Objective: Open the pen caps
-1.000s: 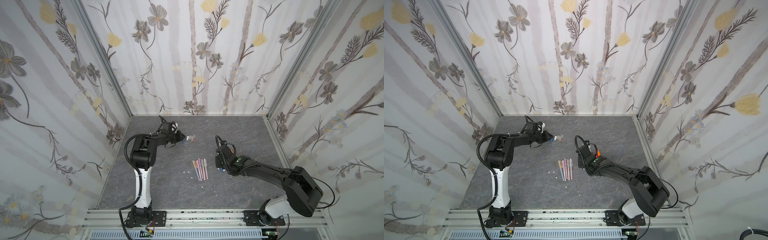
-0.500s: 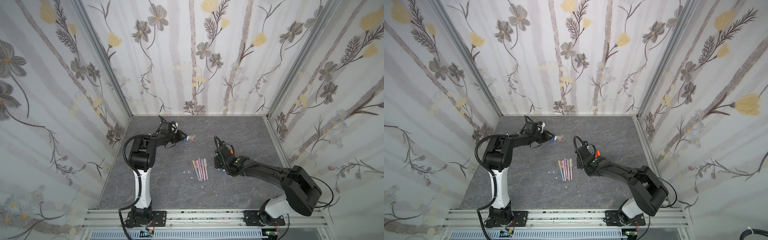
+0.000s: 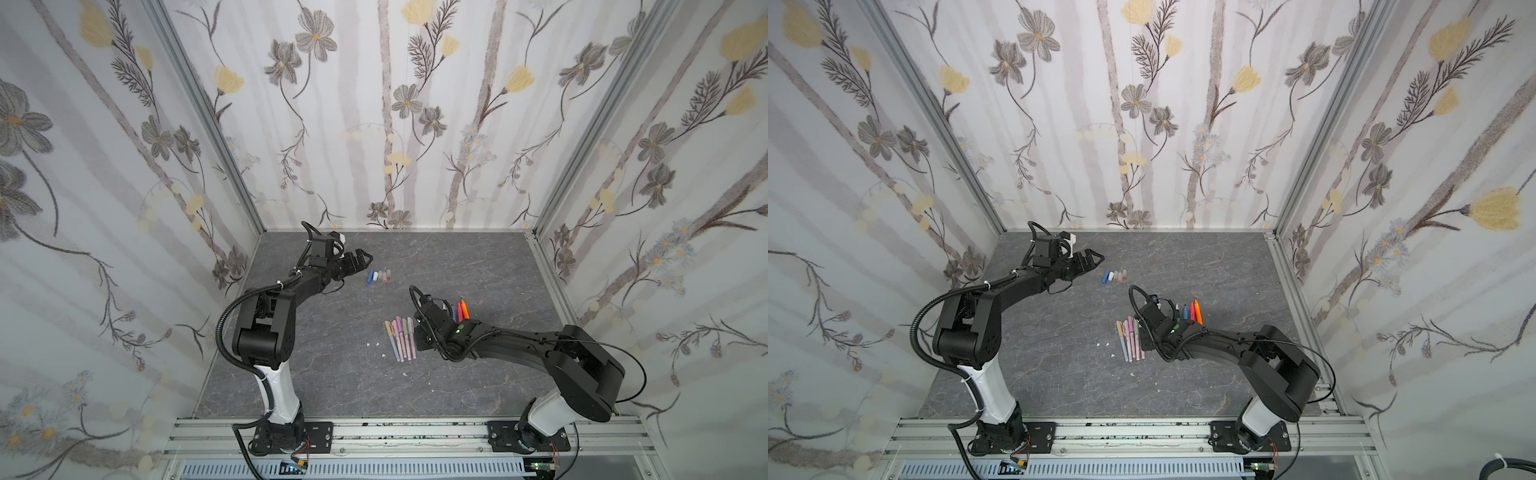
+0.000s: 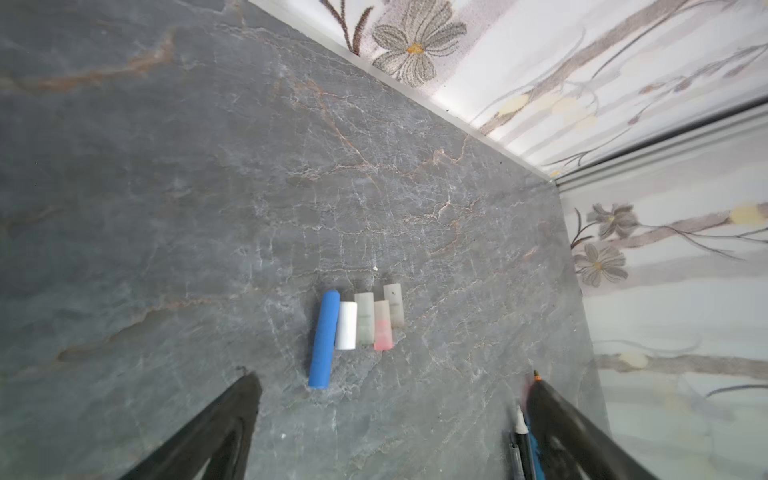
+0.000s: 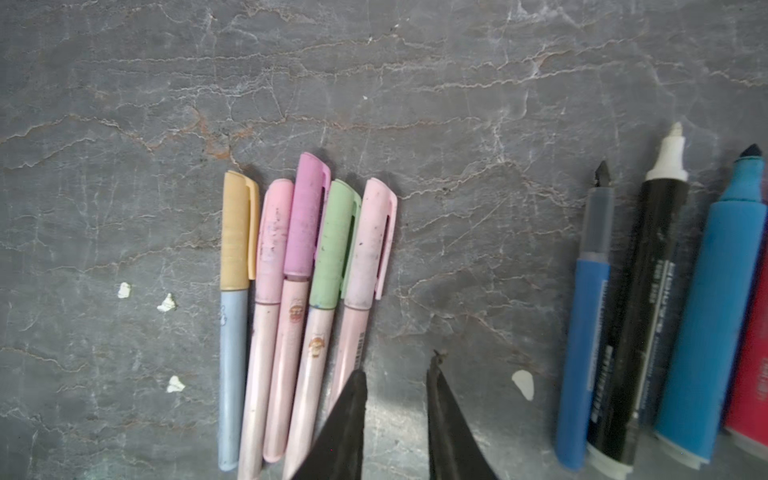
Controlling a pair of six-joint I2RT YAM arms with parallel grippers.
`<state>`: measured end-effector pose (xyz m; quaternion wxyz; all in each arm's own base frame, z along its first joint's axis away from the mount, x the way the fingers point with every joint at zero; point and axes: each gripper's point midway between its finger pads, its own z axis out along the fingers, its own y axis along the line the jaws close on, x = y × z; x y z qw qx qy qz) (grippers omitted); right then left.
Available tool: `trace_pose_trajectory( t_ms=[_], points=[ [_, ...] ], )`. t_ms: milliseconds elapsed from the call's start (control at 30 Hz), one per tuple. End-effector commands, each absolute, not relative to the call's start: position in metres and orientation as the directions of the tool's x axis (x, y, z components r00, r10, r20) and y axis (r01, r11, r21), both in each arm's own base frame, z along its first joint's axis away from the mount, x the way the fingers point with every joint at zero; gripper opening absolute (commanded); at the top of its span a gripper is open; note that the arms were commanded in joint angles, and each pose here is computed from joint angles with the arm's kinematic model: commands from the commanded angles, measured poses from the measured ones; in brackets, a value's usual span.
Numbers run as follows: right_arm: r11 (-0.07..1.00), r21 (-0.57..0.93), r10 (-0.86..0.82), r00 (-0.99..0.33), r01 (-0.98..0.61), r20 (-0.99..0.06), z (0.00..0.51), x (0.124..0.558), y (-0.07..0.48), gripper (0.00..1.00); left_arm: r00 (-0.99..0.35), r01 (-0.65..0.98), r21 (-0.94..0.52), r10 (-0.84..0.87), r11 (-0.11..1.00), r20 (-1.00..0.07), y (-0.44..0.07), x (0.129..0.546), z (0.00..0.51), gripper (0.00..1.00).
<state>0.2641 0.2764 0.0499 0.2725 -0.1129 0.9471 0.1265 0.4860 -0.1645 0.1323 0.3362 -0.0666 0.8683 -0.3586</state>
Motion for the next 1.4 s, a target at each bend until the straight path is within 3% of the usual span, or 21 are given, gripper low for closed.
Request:
trace_pose_trajectory(
  t_ms=[0, 333, 1000, 1367],
  points=[
    [0.941, 0.205, -0.122, -0.834, -0.27, -0.538, 0.046, 0.26, 0.286, 0.27, -0.692, 0.13, -0.65, -0.401, 0.748, -0.6, -0.152, 0.484, 0.155, 1.0],
    [0.937, 0.206, -0.14, -0.846, -0.28, -0.515, 0.035, 0.251, 0.3, 0.27, -0.618, 0.166, -0.697, -0.477, 0.698, -0.625, -0.144, 0.458, 0.188, 1.0],
    [0.955, 0.155, -0.148, -0.859, -0.254, -0.491, 0.022, 0.254, 0.297, 0.29, -0.67, 0.17, -0.705, -0.444, 0.688, -0.595, -0.15, 0.444, 0.179, 1.0],
    [0.939, 0.208, -0.125, -0.834, -0.275, -0.537, 0.046, 0.258, 0.303, 0.29, -0.668, 0.183, -0.708, -0.442, 0.682, -0.599, -0.151, 0.444, 0.182, 1.0]
  ],
)
